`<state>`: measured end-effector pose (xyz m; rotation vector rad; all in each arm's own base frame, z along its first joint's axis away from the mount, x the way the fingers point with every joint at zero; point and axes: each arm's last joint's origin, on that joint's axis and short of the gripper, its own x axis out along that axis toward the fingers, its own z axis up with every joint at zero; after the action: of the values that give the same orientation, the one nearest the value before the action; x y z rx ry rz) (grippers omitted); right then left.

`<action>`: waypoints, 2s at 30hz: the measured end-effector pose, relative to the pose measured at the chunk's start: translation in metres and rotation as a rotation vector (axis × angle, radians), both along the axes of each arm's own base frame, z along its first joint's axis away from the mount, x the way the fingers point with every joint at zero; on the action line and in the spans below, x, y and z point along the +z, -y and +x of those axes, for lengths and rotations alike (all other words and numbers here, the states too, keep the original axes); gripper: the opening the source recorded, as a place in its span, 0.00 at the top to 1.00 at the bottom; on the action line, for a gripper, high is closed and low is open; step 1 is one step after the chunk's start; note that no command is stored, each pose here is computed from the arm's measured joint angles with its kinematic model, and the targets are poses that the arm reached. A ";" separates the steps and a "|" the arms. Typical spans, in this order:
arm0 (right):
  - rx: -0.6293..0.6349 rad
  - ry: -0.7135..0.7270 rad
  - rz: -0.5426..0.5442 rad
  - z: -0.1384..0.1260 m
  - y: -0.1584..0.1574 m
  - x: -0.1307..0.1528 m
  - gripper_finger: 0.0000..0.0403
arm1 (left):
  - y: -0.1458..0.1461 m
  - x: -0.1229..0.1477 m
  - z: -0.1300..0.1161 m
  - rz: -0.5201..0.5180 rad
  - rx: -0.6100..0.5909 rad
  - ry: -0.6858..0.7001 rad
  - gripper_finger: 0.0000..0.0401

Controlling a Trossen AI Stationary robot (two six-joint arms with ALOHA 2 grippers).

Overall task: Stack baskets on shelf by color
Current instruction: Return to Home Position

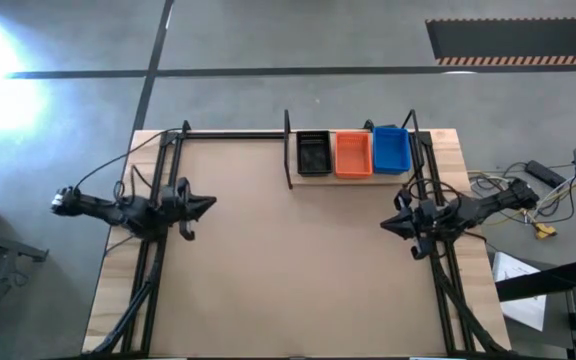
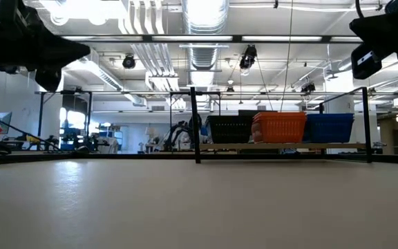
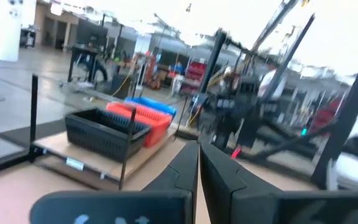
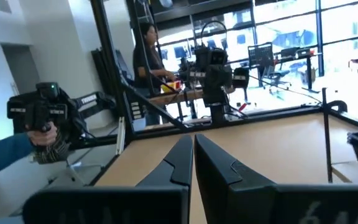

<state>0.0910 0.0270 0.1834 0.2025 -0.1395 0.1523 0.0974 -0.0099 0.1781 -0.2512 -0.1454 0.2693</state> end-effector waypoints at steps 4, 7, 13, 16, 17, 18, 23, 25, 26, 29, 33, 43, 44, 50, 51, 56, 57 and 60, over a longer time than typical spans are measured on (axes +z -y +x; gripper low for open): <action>-0.015 -0.007 -0.003 0.001 0.001 -0.003 0.98 | -0.003 -0.002 -0.002 0.008 -0.007 -0.012 1.00; -0.067 -0.017 -0.009 0.003 0.006 -0.004 0.98 | -0.004 -0.003 0.000 0.009 0.003 -0.023 1.00; -0.209 -0.067 -0.037 0.006 0.024 -0.009 0.98 | -0.005 -0.008 0.003 -0.001 0.001 -0.073 1.00; -0.194 -0.075 -0.034 0.006 0.031 -0.009 0.98 | -0.005 -0.009 0.003 0.003 -0.002 -0.086 1.00; -0.190 -0.080 -0.032 0.006 0.034 -0.010 0.98 | -0.005 -0.009 0.003 0.007 -0.004 -0.089 1.00; -0.188 -0.087 -0.026 0.006 0.036 -0.011 0.98 | -0.004 -0.010 0.003 0.013 -0.011 -0.096 1.00; -0.188 -0.096 -0.016 0.005 0.041 -0.011 0.98 | -0.002 -0.013 0.004 0.068 -0.106 -0.142 1.00; -0.189 -0.104 -0.036 0.005 0.041 -0.012 0.98 | 0.000 -0.015 0.004 0.078 -0.146 -0.156 1.00; -0.190 -0.107 -0.048 0.005 0.041 -0.013 0.98 | 0.000 -0.015 0.005 0.079 -0.152 -0.161 1.00; -0.198 -0.116 -0.067 0.005 0.041 -0.013 0.98 | 0.000 -0.016 0.006 0.081 -0.157 -0.175 1.00; -0.239 -0.118 -0.060 0.005 0.045 -0.014 0.98 | 0.000 -0.018 0.007 0.082 -0.157 -0.192 1.00; -0.130 -0.155 0.049 0.007 0.044 -0.016 0.98 | 0.001 -0.020 0.008 0.079 -0.157 -0.221 1.00; -0.126 -0.163 0.055 0.008 0.043 -0.017 0.98 | 0.001 -0.021 0.009 0.079 -0.157 -0.223 1.00; -0.104 -0.198 0.008 0.011 0.038 -0.020 0.98 | 0.000 -0.016 0.009 0.071 -0.113 -0.173 1.00; -0.098 -0.200 -0.005 0.011 0.038 -0.020 0.98 | -0.001 -0.014 0.009 0.069 -0.089 -0.155 1.00; -0.109 -0.199 -0.029 0.011 0.037 -0.020 0.98 | -0.003 -0.010 0.008 0.112 -0.113 -0.120 1.00; -0.109 -0.199 -0.033 0.011 0.037 -0.020 0.98 | -0.004 -0.009 0.008 0.113 -0.117 -0.112 1.00; -0.109 -0.198 -0.037 0.011 0.037 -0.020 0.98 | -0.010 -0.008 0.006 0.108 -0.129 -0.098 1.00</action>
<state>0.1020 -0.0104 0.1631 0.1719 0.0495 0.0258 0.1036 -0.0003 0.1698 -0.1391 -0.0461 0.1446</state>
